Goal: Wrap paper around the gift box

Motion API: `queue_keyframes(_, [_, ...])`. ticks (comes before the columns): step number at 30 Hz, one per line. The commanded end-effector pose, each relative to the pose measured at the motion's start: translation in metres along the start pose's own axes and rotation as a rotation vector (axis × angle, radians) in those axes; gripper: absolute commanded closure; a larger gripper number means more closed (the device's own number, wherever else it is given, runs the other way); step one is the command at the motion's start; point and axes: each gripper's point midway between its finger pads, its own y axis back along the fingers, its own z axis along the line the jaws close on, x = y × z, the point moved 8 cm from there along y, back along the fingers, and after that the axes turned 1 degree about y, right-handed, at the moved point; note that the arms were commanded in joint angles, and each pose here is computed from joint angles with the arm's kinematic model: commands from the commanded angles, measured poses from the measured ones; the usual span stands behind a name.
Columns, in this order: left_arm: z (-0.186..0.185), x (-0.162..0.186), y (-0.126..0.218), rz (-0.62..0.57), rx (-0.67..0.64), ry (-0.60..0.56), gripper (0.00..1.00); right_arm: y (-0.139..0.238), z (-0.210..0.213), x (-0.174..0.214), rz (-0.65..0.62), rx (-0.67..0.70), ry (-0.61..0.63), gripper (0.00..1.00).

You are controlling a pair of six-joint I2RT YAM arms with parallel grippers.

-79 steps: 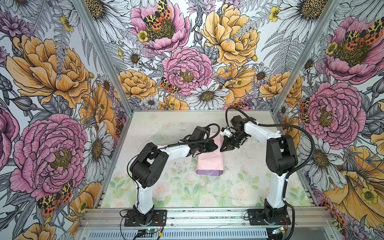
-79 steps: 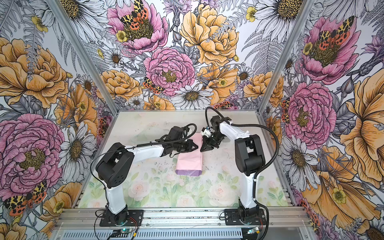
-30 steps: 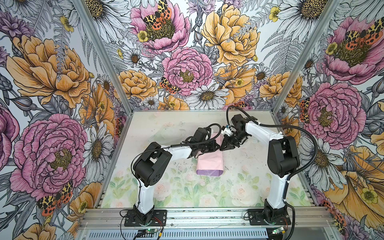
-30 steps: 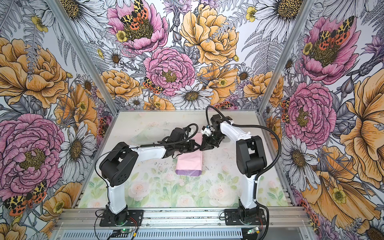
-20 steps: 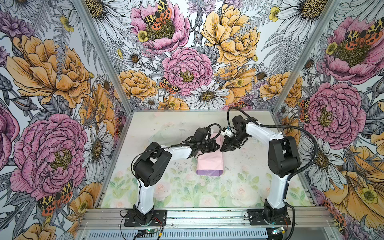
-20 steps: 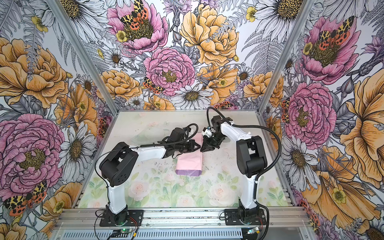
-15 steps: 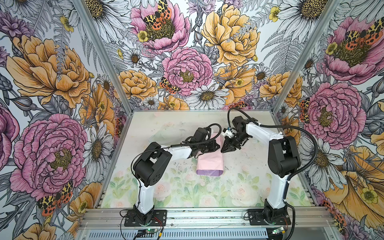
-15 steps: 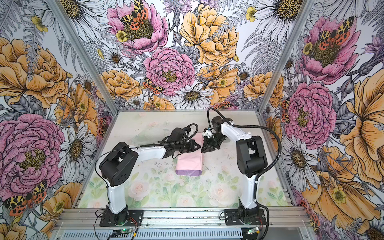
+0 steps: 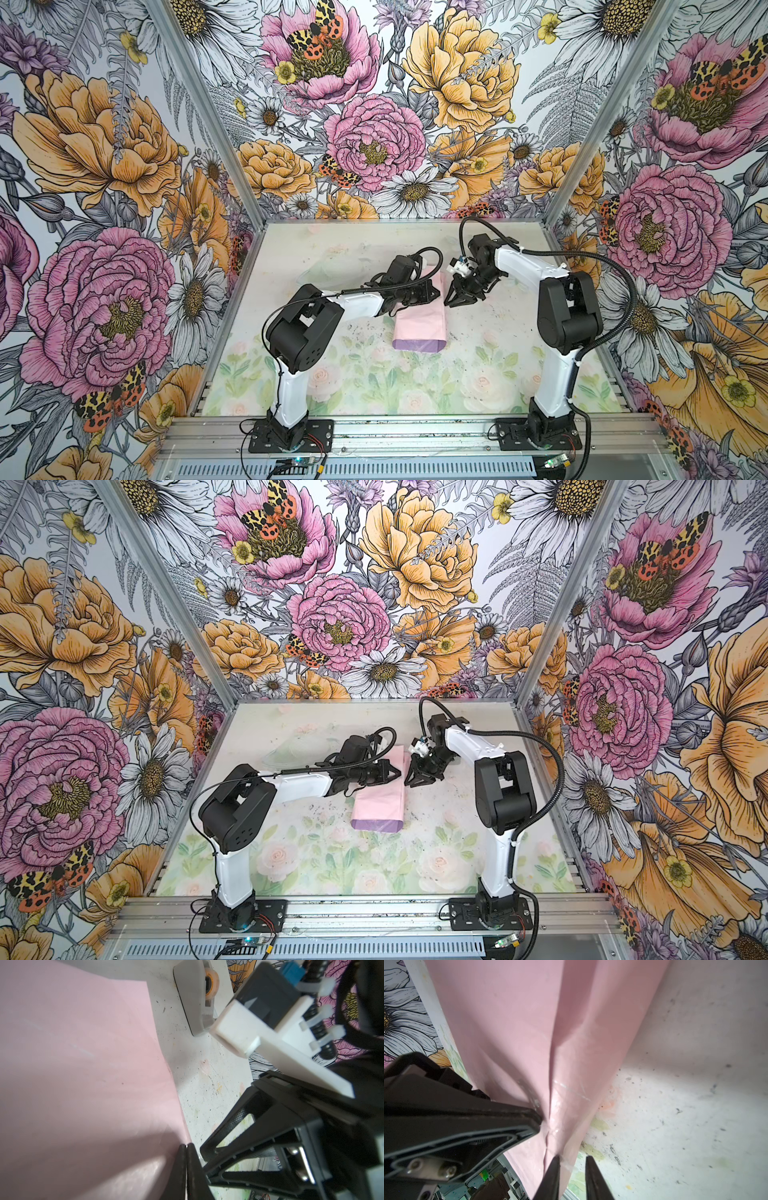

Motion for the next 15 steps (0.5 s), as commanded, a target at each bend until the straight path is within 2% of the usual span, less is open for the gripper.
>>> queue_keyframes(1, [0.02,0.014,-0.002,0.044,-0.107,0.029,0.93,0.004,-0.005,0.0,-0.028,0.025,-0.003,0.76])
queue_keyframes(8, [0.021,0.015,-0.003,0.049,-0.109,0.03,0.93,0.002,-0.015,0.003,-0.047,0.038,-0.031,0.76])
queue_keyframes(15, [0.021,0.016,-0.004,0.054,-0.109,0.028,0.93,0.044,-0.011,0.014,-0.177,0.102,-0.037,0.77])
